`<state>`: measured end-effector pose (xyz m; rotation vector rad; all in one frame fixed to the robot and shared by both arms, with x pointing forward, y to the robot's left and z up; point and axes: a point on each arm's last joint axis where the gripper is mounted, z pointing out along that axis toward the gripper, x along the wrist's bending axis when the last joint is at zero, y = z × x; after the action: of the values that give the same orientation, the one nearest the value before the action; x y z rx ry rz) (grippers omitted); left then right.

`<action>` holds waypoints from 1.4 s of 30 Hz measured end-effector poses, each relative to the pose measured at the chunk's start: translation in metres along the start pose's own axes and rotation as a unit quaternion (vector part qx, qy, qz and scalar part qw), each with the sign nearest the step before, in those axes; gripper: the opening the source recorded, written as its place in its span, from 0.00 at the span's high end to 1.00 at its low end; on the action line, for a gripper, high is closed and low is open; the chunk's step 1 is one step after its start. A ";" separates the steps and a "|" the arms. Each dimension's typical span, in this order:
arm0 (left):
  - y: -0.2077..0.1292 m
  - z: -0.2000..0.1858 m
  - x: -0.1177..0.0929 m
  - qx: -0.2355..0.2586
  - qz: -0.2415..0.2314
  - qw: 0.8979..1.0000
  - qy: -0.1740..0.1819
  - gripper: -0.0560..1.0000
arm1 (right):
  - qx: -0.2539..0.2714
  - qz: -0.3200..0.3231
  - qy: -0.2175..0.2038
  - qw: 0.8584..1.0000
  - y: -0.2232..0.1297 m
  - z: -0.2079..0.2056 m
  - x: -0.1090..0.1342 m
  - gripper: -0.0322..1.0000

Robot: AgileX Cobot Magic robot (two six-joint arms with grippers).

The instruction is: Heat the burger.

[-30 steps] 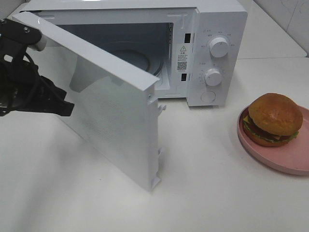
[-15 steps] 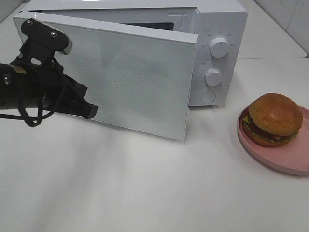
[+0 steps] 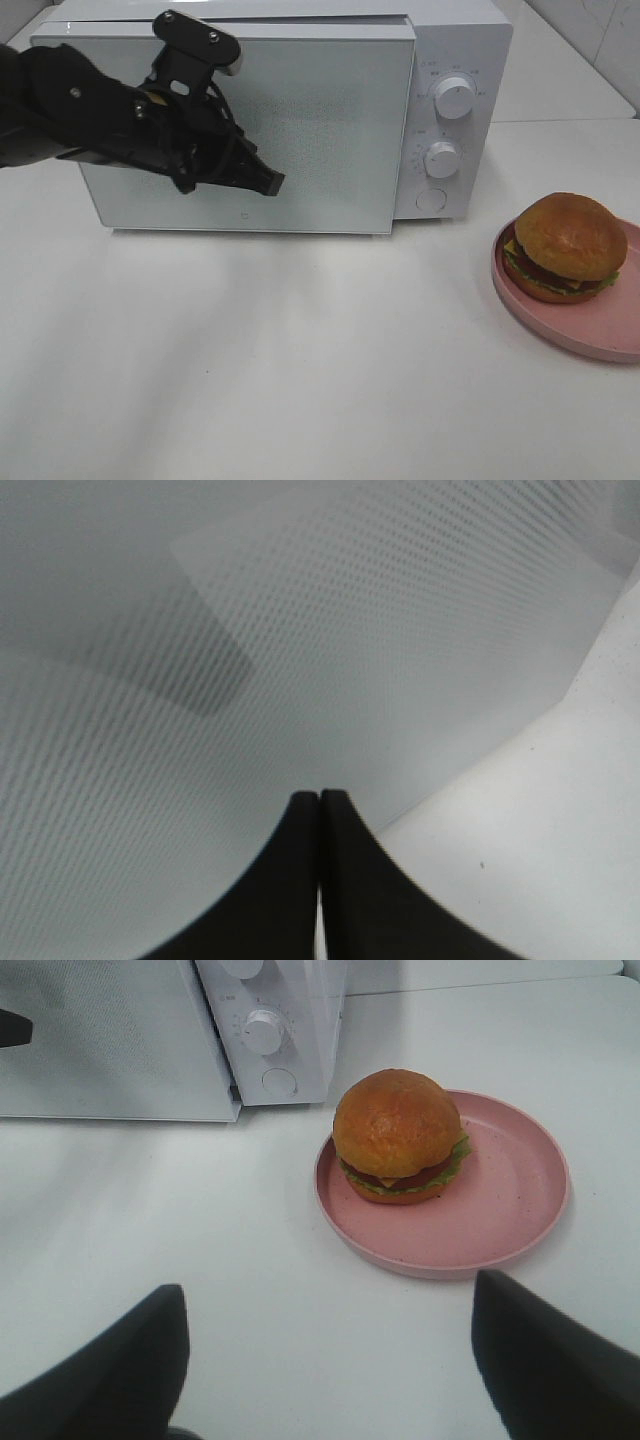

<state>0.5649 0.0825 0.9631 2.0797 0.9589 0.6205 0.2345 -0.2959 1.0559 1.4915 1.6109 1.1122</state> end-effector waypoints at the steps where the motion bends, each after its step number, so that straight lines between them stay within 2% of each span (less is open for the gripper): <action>1: 0.005 0.004 0.000 -0.001 0.000 1.000 -0.005 0.95 | 0.000 0.000 0.000 1.000 0.000 0.000 0.000 0.26; 4: 0.012 0.014 -0.002 0.003 0.000 1.000 -0.015 0.95 | 0.000 0.000 0.000 1.000 0.000 0.000 0.000 0.26; 6: 0.021 0.032 -0.009 0.025 -0.011 0.998 -0.049 0.95 | 0.000 0.000 0.000 1.000 0.000 0.000 0.000 0.26; 7: 0.021 0.032 -0.009 0.025 -0.011 0.998 -0.049 0.95 | 0.000 0.000 0.000 1.000 0.000 0.000 0.000 0.26; 9: 0.028 0.039 -0.017 0.034 -0.026 0.997 -0.071 0.95 | 0.000 0.000 0.000 1.000 0.000 0.000 0.000 0.26; 18: 0.046 0.054 -0.027 0.030 -0.041 0.994 -0.098 0.95 | 0.000 0.000 0.000 1.000 0.000 0.000 0.000 0.26; 25: 0.051 0.059 -0.042 0.027 -0.024 0.993 -0.112 0.95 | 0.000 0.000 0.000 1.000 0.000 0.000 0.000 0.26; 27: 0.050 0.058 -0.046 0.038 0.015 0.992 -0.121 0.95 | 0.000 -0.001 -0.001 1.000 0.000 0.000 0.000 0.26; 28: 0.050 0.058 -0.046 0.038 0.015 0.992 -0.121 0.95 | 0.000 -0.001 -0.001 1.000 0.000 0.000 0.000 0.26; 29: 0.049 0.058 -0.047 0.046 0.035 0.991 -0.125 0.95 | 0.000 -0.001 -0.001 1.000 0.000 0.000 0.000 0.26; 30: 0.046 0.057 -0.048 0.066 0.073 0.986 -0.134 0.95 | 0.000 -0.001 -0.001 1.000 0.000 0.000 0.000 0.26; 31: 0.046 0.057 -0.048 0.066 0.073 0.986 -0.134 0.95 | 0.000 -0.001 -0.001 1.000 0.000 0.000 0.000 0.26; 32: 0.042 0.055 -0.048 0.091 0.110 0.979 -0.143 0.95 | 0.000 -0.001 -0.001 1.000 0.000 0.000 0.000 0.26; 33: 0.042 0.055 -0.048 0.091 0.110 0.979 -0.143 0.95 | 0.000 -0.001 -0.001 1.000 0.000 0.000 0.000 0.26; 35: 0.035 0.048 -0.051 0.143 0.136 0.966 -0.165 0.95 | 0.000 -0.001 -0.001 1.000 0.000 0.000 0.000 0.26; 36: 0.035 0.048 -0.051 0.143 0.136 0.966 -0.165 0.95 | 0.000 -0.001 -0.001 1.000 0.000 0.000 0.000 0.26; 37: 0.033 0.040 -0.051 0.173 0.136 0.960 -0.175 0.95 | 0.000 -0.001 -0.001 1.000 0.000 0.000 0.000 0.26; 38: 0.033 0.040 -0.051 0.173 0.136 0.960 -0.175 0.95 | 0.000 -0.001 -0.001 1.000 0.000 0.000 0.000 0.26; 40: 0.037 0.022 -0.049 0.208 0.128 0.953 -0.181 0.95 | 0.000 -0.001 -0.001 1.000 0.000 0.000 0.000 0.26; 42: 0.041 0.009 -0.047 0.226 0.120 0.950 -0.178 0.95 | 0.000 -0.001 -0.001 1.000 0.000 0.000 0.000 0.26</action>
<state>0.5607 0.0233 0.9848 2.6268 0.6850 0.1284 0.2345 -0.2960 1.0559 1.4910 1.6103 1.1102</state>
